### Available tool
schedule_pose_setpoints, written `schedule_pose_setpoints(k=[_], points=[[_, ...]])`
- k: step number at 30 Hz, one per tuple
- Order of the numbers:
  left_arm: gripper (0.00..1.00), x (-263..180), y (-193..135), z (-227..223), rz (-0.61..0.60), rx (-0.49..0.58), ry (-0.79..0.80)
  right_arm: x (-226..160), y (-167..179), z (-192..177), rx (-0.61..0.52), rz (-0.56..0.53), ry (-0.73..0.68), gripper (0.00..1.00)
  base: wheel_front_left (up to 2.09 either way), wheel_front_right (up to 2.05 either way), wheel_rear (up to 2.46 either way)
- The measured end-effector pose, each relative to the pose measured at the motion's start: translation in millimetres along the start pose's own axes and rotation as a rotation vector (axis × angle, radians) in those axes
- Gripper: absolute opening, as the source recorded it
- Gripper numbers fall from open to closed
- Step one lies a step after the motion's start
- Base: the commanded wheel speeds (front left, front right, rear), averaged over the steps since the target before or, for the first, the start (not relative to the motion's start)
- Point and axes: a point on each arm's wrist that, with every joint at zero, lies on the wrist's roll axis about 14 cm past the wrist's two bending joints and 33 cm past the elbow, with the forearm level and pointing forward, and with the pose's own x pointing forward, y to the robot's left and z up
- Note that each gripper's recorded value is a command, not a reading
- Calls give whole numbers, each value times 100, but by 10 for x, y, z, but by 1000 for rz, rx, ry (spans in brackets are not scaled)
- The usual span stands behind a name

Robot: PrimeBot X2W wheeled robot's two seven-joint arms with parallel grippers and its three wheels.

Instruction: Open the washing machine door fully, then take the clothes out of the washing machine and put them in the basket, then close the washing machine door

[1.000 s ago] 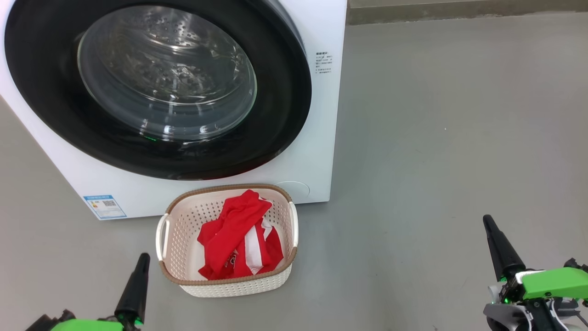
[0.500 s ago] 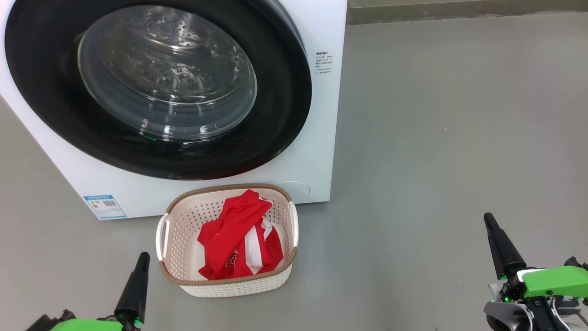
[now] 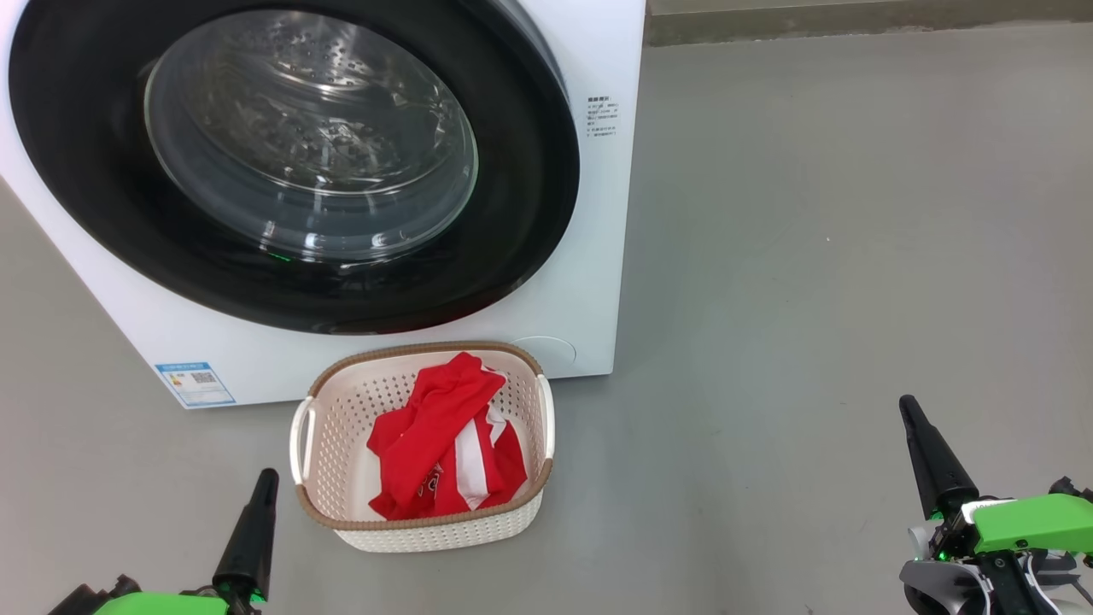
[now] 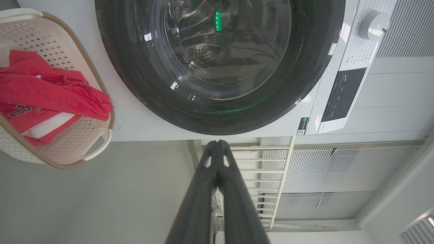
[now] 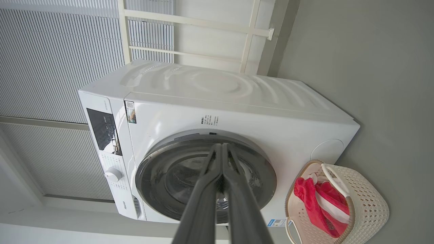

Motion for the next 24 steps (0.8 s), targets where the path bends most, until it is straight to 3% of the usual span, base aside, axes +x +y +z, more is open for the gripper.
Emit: schedule_pose_setpoints(k=[24], points=[[0,0,0,-1,0,0,0,-1,-1,3,2,0,-2,0,0,0,0]])
